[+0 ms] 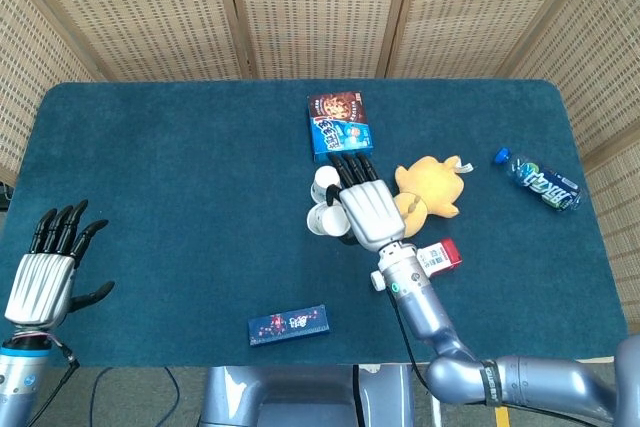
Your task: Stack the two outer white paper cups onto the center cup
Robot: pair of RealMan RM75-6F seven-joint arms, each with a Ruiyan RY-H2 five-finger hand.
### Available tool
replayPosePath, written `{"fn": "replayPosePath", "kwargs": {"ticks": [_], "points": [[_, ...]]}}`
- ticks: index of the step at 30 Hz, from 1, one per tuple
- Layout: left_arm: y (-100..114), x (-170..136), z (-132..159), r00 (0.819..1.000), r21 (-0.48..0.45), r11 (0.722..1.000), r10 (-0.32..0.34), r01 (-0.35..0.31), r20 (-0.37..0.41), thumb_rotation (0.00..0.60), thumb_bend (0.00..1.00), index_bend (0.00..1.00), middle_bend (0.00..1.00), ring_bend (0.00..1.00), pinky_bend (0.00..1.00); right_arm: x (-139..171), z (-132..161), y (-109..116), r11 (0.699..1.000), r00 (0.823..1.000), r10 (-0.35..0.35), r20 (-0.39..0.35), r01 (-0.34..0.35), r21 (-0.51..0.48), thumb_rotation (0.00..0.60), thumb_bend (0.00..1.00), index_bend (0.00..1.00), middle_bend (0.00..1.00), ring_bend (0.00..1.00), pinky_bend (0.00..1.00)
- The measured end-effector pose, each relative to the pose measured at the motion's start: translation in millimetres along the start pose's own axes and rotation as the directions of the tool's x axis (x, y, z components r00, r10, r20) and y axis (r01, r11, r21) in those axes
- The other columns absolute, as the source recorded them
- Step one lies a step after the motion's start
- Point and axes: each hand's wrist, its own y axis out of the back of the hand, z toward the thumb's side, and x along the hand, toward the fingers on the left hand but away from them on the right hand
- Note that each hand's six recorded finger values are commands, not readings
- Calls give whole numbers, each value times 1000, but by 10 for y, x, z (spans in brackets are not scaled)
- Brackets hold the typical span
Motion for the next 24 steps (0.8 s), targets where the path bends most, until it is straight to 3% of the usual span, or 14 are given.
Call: {"fn": "replayPosePath", "kwargs": {"ticks": [24], "points": [[-49, 82, -93, 999, 3, 1000, -30, 30, -32, 600, 130, 194, 0, 0, 0, -859, -251, -325, 1000, 995, 5, 100, -5, -3, 600, 160, 524, 121, 0, 0]]}}
